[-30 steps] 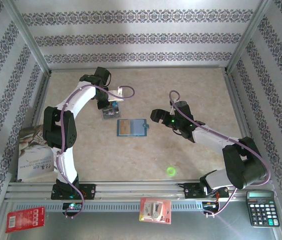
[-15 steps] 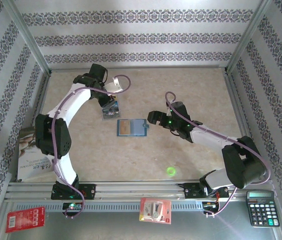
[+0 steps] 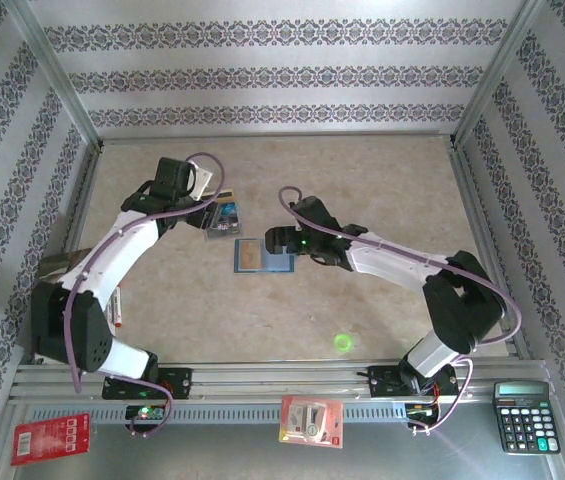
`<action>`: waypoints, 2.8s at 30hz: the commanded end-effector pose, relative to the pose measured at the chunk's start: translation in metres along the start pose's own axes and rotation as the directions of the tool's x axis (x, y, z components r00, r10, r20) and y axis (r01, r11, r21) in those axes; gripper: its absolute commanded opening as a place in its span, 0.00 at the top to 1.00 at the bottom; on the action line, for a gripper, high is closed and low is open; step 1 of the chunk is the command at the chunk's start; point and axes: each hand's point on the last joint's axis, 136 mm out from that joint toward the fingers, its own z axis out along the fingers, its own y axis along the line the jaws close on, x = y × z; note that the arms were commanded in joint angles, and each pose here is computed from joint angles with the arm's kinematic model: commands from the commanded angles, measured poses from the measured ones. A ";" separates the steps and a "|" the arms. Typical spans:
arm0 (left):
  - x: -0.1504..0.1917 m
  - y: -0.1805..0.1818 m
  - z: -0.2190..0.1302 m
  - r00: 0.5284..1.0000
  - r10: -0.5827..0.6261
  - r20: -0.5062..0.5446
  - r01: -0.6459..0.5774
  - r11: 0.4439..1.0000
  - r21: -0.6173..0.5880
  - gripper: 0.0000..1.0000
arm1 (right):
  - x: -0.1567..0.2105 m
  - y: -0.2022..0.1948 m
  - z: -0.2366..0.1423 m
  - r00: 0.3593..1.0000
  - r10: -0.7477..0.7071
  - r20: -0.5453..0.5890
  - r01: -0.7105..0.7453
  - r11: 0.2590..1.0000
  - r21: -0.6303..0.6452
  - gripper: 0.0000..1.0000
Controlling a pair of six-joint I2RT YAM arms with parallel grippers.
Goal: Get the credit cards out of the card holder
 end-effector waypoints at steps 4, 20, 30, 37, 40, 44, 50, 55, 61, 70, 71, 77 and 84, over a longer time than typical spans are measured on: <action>-0.002 0.032 -0.028 0.894 -0.425 0.143 0.433 0.901 -0.035 0.21 | 0.016 0.020 0.020 0.996 -0.026 -0.091 0.030 0.998 0.047 0.08; 0.015 0.039 -0.060 0.776 -0.595 0.208 0.573 0.804 0.158 0.00 | 0.049 0.035 0.064 0.958 0.130 -0.255 -0.105 0.988 0.112 0.23; 0.010 0.027 -0.058 0.773 -0.605 0.191 0.562 0.793 0.236 0.00 | 0.042 0.013 0.072 0.957 0.041 -0.289 0.044 0.959 0.281 0.24; 0.014 0.023 -0.052 0.780 -0.607 0.153 0.566 0.788 0.241 0.00 | 0.038 0.013 0.083 0.942 -0.024 -0.335 0.131 0.945 0.300 0.24; 0.018 0.023 -0.050 0.771 -0.622 0.138 0.583 0.776 0.238 0.00 | 0.038 0.012 0.090 0.935 -0.040 -0.353 0.152 0.943 0.295 0.24; 0.030 0.022 -0.037 0.734 -0.673 0.085 0.645 0.731 0.222 0.00 | 0.039 0.011 0.093 0.929 -0.031 -0.368 0.139 0.953 0.271 0.27; 0.048 0.007 -0.019 0.697 -0.715 -0.056 0.706 0.670 0.232 0.00 | 0.040 0.012 0.092 0.919 -0.082 -0.385 0.185 0.953 0.238 0.28; 0.057 -0.006 -0.004 0.657 -0.746 -0.109 0.739 0.610 0.285 0.00 | 0.044 0.002 0.092 0.916 -0.096 -0.390 0.211 0.942 0.263 0.29; 0.070 -0.022 0.010 0.621 -0.758 -0.198 0.773 0.553 0.309 0.00 | 0.055 -0.006 0.097 0.906 -0.066 -0.419 0.182 0.953 0.244 0.37; 0.079 -0.060 0.035 0.548 -0.779 -0.306 0.825 0.441 0.354 0.14 | 0.069 -0.014 0.099 0.890 0.014 -0.455 0.080 0.979 0.187 0.43; 0.077 -0.065 0.036 0.547 -0.777 -0.312 0.824 0.437 0.360 0.17 | 0.071 -0.015 0.099 0.887 0.014 -0.462 0.080 0.980 0.185 0.43; 0.081 -0.089 0.047 0.587 -0.737 -0.334 0.807 0.496 0.322 0.33 | 0.073 -0.022 0.096 0.887 0.033 -0.460 0.060 0.981 0.187 0.48; 0.080 -0.109 0.063 0.617 -0.698 -0.363 0.786 0.524 0.329 0.53 | 0.072 -0.032 0.096 0.892 0.037 -0.451 0.073 0.972 0.224 0.52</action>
